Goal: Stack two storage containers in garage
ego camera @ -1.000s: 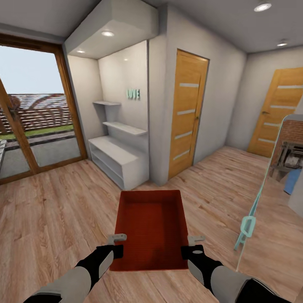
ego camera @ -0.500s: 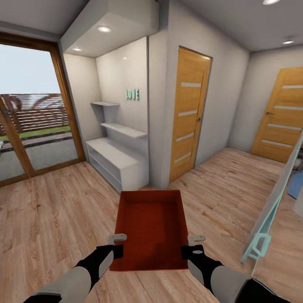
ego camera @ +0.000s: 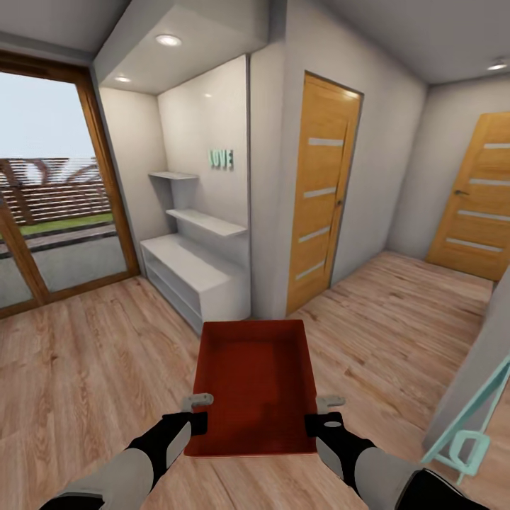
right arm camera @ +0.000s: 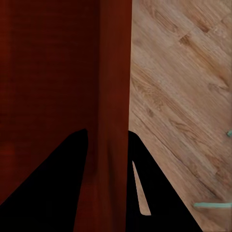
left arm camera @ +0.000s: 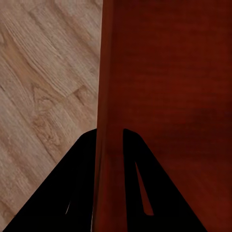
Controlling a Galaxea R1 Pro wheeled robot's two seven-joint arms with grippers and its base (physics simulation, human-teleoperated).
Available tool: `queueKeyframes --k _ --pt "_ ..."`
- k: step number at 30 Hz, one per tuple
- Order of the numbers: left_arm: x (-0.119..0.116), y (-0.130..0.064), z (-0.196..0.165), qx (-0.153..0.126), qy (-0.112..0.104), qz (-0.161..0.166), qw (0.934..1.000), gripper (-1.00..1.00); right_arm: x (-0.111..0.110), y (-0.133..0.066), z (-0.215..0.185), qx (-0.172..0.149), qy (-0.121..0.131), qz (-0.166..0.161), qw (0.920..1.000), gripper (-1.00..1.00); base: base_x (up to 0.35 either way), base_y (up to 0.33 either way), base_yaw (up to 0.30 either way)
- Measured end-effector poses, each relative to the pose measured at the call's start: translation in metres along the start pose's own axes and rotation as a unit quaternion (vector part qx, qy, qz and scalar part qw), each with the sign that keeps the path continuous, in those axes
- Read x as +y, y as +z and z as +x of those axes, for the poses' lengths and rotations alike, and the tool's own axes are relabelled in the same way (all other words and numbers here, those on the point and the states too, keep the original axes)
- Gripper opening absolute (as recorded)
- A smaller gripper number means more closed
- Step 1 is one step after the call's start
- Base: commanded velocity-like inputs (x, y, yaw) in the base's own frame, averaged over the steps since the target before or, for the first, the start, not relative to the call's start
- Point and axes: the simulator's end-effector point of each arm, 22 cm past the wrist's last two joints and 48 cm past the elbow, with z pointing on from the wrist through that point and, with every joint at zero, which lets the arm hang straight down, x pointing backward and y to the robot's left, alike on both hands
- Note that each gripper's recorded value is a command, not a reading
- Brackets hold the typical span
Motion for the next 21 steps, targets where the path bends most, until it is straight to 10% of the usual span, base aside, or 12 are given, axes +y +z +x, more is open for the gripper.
queueKeyframes --k 21 --pt "-0.0001 0.0000 0.0002 0.000 0.000 0.000 1.0000 -1.00 -0.0002 0.0000 0.0001 0.000 0.000 0.000 1.0000 -1.00 0.322 0.000 -0.186"
